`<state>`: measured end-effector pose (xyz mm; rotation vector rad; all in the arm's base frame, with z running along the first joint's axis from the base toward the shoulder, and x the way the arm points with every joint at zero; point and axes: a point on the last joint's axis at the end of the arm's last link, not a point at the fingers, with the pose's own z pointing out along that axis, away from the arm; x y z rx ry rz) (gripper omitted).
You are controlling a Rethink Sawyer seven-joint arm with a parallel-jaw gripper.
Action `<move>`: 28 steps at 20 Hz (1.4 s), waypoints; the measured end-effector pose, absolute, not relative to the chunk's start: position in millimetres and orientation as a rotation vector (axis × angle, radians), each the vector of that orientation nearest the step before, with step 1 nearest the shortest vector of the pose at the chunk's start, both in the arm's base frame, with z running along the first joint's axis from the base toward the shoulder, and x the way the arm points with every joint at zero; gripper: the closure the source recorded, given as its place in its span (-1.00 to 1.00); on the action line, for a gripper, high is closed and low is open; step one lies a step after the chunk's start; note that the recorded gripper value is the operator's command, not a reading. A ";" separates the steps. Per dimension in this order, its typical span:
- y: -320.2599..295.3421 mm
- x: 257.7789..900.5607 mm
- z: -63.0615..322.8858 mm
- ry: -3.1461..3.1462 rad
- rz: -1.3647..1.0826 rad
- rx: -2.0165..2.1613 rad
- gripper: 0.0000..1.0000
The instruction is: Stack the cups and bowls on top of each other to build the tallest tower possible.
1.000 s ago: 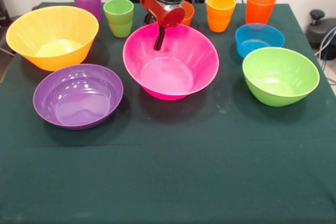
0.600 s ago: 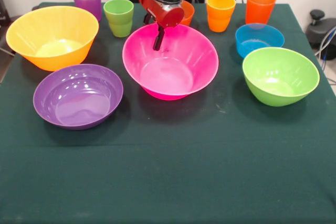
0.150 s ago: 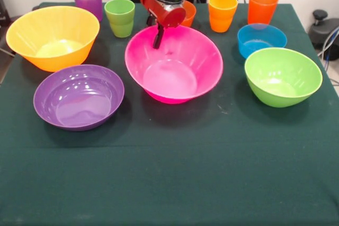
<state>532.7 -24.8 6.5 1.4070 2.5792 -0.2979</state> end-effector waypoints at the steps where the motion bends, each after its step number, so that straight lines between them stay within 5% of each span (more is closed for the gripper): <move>1: -24.7 533.0 6.7 2.579 -0.297 1.407 1.00; 28: -24.7 551.6 35.7 2.537 -0.239 1.407 1.00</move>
